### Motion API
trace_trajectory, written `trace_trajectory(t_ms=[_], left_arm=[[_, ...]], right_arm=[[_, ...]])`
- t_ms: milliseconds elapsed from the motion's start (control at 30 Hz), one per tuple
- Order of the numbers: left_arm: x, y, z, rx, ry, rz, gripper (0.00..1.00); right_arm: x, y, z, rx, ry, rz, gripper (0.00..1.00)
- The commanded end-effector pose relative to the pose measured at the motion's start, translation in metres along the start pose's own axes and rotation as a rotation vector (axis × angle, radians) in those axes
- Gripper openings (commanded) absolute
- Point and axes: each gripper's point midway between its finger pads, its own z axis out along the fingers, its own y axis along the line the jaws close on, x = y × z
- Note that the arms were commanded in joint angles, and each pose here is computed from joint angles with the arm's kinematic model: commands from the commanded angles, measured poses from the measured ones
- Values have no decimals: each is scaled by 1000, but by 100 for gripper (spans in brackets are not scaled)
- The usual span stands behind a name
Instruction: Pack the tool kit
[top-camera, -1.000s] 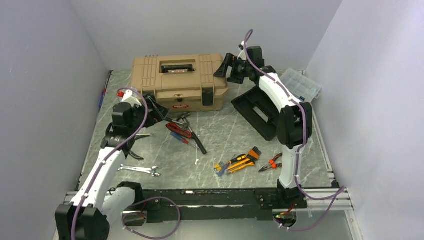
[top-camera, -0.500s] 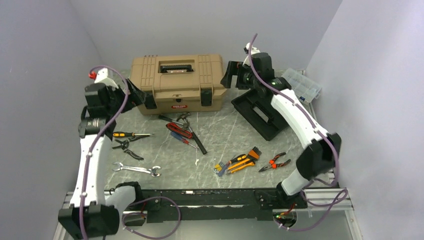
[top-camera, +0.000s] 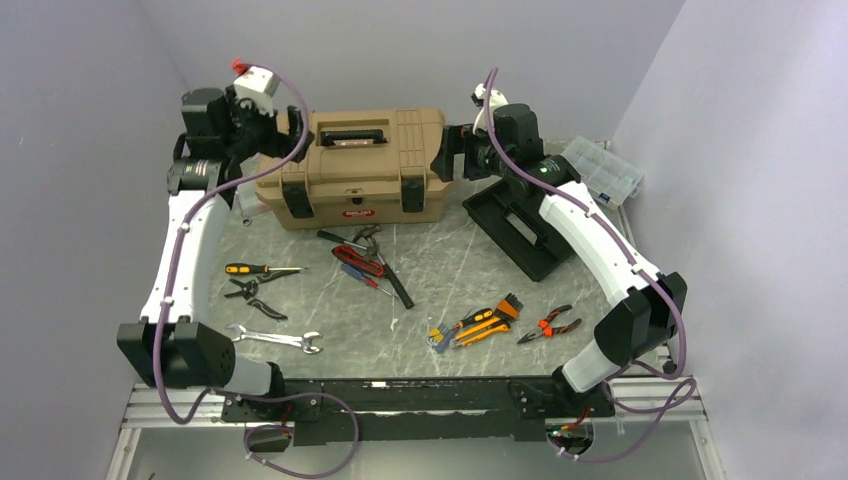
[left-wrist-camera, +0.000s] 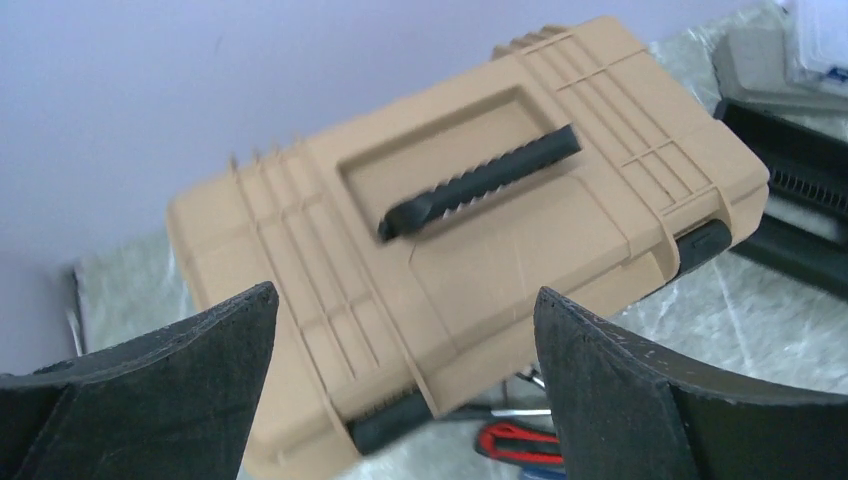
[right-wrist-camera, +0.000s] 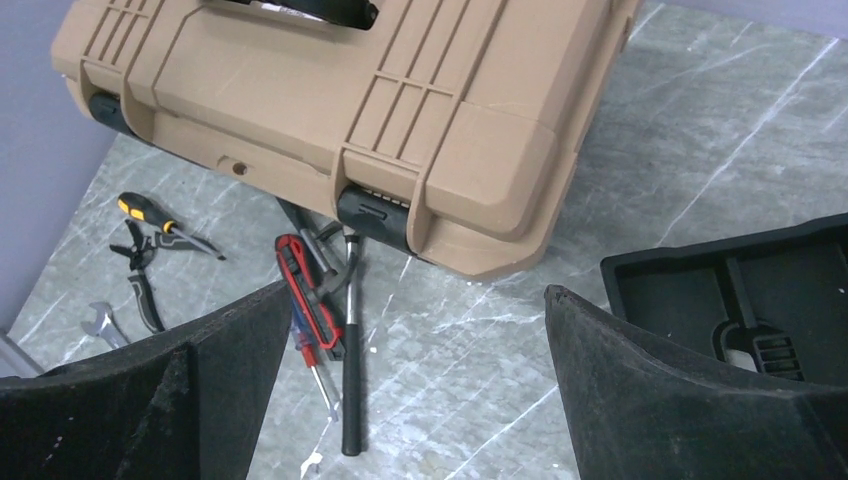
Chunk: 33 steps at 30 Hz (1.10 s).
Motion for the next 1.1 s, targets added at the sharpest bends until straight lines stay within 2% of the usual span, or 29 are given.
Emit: trace_trajectory(t_ms=[0, 133, 367, 500, 667, 733, 900, 1067], left_arm=[[-27, -35, 25, 225, -54, 374, 99], [-26, -40, 55, 268, -5, 473, 98], [-10, -49, 94, 420, 68, 488, 94], [12, -62, 105, 510, 121, 490, 90], [37, -64, 120, 530, 191, 493, 84], [40, -59, 129, 502, 201, 478, 72], [43, -53, 146, 461, 212, 456, 29], [60, -58, 148, 453, 263, 482, 15]], right_arm=[[-12, 10, -7, -55, -41, -16, 99], [6, 12, -4, -84, -11, 5, 99], [6, 9, -13, -62, -21, -6, 99], [5, 8, -17, -53, -30, -7, 99], [6, 5, -17, -40, -18, -11, 99], [7, 4, -17, -34, -18, -13, 99], [10, 2, -16, -30, -15, -11, 100], [19, 1, -10, -37, 3, 2, 100]])
